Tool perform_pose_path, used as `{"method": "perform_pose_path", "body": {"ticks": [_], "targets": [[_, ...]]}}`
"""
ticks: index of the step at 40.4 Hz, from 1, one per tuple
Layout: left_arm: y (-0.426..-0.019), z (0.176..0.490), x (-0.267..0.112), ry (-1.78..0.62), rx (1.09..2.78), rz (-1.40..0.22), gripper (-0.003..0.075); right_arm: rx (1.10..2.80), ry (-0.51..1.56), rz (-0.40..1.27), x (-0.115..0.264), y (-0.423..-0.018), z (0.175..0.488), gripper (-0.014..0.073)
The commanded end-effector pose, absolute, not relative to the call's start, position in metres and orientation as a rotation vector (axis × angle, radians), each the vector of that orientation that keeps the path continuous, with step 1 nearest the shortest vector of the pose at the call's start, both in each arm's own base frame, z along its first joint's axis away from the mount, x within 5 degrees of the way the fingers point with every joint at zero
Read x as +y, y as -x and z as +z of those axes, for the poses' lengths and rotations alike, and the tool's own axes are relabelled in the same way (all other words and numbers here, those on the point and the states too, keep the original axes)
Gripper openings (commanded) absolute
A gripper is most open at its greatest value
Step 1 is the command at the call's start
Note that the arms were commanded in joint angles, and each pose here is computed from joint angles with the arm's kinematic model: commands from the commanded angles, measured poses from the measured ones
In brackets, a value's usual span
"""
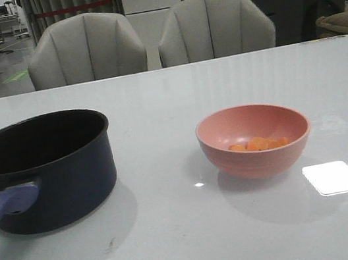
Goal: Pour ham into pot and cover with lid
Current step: 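Lift the glass lid off the pot and set it on the table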
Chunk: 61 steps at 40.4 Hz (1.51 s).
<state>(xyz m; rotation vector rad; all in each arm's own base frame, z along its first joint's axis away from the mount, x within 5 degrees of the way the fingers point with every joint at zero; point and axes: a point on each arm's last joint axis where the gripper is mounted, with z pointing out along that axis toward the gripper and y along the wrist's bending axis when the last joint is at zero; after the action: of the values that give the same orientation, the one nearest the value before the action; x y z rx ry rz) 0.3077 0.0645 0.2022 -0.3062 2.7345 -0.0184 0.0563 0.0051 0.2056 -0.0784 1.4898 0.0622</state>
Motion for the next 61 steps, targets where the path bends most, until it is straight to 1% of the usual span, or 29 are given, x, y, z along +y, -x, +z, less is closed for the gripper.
{"method": "perform_pose_path", "body": {"ticks": [1,3,6,7,11,13,14,19,23,29,33,38,43,48,53,61], "targets": [[-0.316,0.216,0.066,0.298,2.635,-0.003,0.0272,1.379,0.081,0.049,0.005,-0.053,0.216,0.016],[-0.317,0.213,0.066,0.297,2.647,-0.004,0.028,1.379,0.081,0.049,0.005,-0.053,0.216,0.016],[-0.318,0.21,0.065,0.29,2.652,-0.005,0.0336,1.379,0.081,0.049,0.005,-0.053,0.216,0.016],[-0.318,0.21,0.064,0.28,2.655,-0.005,0.0359,1.379,0.081,0.049,0.005,-0.053,0.216,0.016],[-0.32,0.209,0.06,0.256,2.652,-0.003,0.0491,1.379,0.081,0.049,0.005,-0.053,0.216,0.016],[-0.321,0.209,0.059,0.246,2.651,0.0,0.0536,1.379,0.081,0.049,0.005,-0.053,0.216,0.016],[-0.321,0.209,0.059,0.244,2.652,0.002,0.0545,1.379,0.081,0.049,0.005,-0.053,0.216,0.016],[-0.322,0.213,0.058,0.233,2.657,0.004,0.0547,1.379,0.081,0.049,0.005,-0.053,0.216,0.016],[-0.321,0.222,0.058,0.229,2.641,0.004,0.0547,1.379,0.081,0.049,0.005,-0.053,0.216,0.016],[-0.313,0.245,0.057,0.221,2.57,0.014,0.0547,1.379,0.081,0.049,0.005,-0.053,0.216,0.016],[-0.304,0.266,0.054,0.216,2.502,0.015,0.0542,1.379,0.081,0.049,0.005,-0.053,0.216,0.016],[-0.289,0.296,0.039,0.168,2.392,-0.001,0.0529,1.379,0.081,0.049,0.005,-0.053,0.216,0.016],[-0.266,0.326,0.012,0.056,2.253,-0.033,0.0529,1.379,0.081,0.049,0.005,-0.053,0.216,0.016],[-0.24,0.341,-0.008,-0.032,2.16,-0.069,0.0529,1.379,0.081,0.049,0.005,-0.053,0.216,0.016],[-0.212,0.345,-0.019,-0.084,2.039,-0.098,0.0529,1.379,0.081,0.049,0.005,-0.053,0.216,0.016],[-0.164,0.334,-0.031,-0.141,1.851,-0.176,0.0529,1.38,0.081,0.049,0.005,-0.053,0.216,0.016]]}}
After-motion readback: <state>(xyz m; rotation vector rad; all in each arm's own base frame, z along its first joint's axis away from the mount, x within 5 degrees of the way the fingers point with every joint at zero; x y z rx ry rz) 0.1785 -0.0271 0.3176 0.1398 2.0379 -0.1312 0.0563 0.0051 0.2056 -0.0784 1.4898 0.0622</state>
